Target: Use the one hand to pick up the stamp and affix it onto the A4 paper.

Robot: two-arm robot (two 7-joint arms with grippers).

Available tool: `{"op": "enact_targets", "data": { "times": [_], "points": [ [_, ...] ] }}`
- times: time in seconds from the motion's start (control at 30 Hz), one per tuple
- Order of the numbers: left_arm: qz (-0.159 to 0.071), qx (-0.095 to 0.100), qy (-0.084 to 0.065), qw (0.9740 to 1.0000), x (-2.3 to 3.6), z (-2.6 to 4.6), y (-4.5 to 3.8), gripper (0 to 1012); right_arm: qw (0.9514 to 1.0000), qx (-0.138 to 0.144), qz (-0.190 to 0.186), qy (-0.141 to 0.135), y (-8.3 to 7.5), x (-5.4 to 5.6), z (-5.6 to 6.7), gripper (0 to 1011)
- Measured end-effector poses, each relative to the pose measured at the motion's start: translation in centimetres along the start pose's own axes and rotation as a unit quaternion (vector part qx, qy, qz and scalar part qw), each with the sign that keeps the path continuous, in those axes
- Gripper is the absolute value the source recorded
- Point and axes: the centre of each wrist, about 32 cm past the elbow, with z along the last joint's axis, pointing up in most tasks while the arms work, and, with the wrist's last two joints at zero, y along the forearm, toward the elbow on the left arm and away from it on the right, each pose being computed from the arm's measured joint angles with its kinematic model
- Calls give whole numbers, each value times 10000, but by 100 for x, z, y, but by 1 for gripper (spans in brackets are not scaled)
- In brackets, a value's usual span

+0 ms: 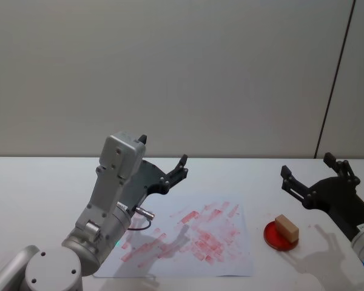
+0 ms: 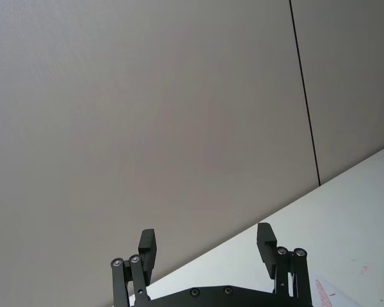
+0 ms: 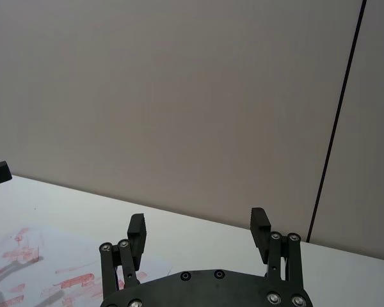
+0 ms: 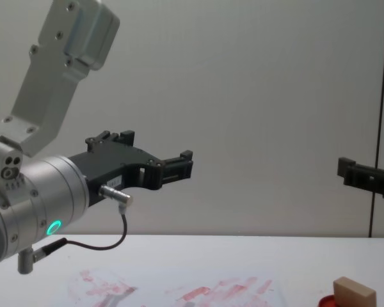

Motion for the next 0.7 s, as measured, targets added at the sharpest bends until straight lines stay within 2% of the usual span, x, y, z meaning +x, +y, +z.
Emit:
{"op": "enact_targets", "data": {
  "times": [0.7],
  "points": [
    [0,0,0,10000,0,0,0,1003,10000,-1,2,-5,0,0,0,1001]
  ]
}}
